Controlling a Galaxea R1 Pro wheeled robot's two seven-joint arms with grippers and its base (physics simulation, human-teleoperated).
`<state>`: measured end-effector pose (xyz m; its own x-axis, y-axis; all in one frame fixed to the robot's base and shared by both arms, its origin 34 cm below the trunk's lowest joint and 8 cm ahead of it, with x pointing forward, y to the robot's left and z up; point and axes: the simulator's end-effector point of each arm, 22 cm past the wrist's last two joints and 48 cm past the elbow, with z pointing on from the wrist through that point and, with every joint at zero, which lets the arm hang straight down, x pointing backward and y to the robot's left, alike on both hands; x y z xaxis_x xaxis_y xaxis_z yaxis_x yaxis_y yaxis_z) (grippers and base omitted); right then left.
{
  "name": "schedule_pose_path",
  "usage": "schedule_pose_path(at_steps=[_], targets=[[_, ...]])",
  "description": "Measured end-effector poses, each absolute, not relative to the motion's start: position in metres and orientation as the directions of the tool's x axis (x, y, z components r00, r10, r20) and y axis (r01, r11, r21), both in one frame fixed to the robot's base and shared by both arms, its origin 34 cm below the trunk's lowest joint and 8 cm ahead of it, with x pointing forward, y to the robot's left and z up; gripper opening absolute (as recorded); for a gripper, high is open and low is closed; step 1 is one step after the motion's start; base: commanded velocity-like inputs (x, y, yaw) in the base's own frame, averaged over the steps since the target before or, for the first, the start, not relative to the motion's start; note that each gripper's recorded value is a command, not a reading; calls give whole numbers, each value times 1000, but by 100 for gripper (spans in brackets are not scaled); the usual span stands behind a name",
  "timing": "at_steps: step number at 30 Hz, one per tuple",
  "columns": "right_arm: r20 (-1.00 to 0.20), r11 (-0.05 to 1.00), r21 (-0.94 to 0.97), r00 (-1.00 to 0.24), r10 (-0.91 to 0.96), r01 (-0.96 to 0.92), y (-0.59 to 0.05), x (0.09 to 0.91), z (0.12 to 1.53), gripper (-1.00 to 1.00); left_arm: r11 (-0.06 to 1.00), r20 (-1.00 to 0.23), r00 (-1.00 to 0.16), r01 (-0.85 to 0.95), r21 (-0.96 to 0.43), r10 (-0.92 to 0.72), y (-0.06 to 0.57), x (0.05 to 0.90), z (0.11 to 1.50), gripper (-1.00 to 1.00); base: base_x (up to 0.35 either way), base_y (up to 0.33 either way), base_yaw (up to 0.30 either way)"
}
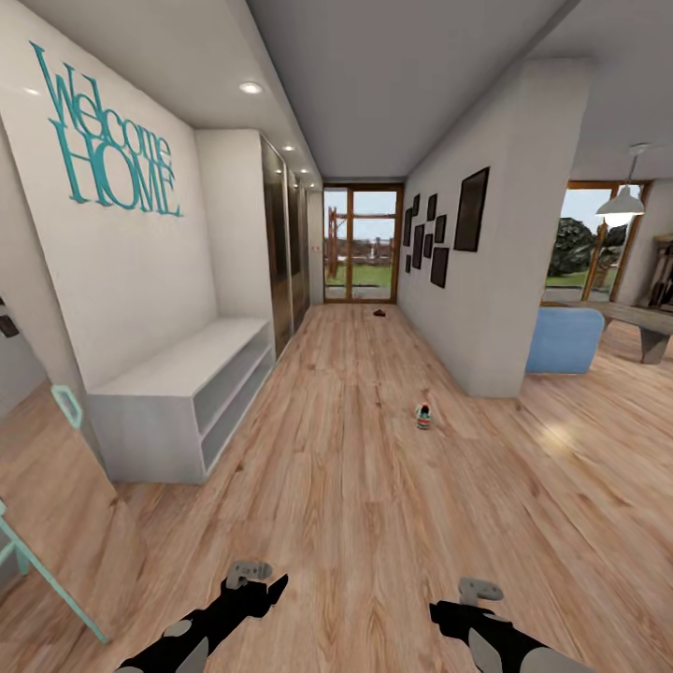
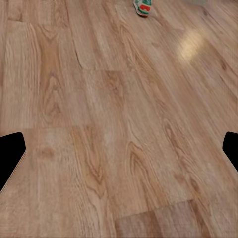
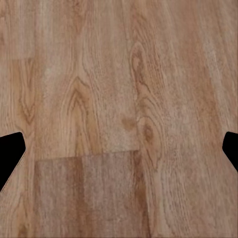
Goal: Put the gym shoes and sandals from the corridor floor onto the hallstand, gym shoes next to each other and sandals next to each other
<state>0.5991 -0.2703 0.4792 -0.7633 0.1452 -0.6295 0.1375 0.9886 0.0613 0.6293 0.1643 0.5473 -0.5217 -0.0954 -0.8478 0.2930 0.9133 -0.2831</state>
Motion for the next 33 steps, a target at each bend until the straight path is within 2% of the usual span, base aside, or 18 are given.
schedule_pose_path(at_steps=[28, 33], targets=[[-629, 989, 61, -763, 145, 138, -270, 599, 479, 100, 913, -848, -522, 293, -283, -96, 164, 629, 547, 100, 349, 0, 0], [-631, 989, 62, -762, 145, 137, -270, 600, 480, 100, 913, -849, -520, 294, -282, -95, 164, 630, 549, 100, 349, 0, -95]])
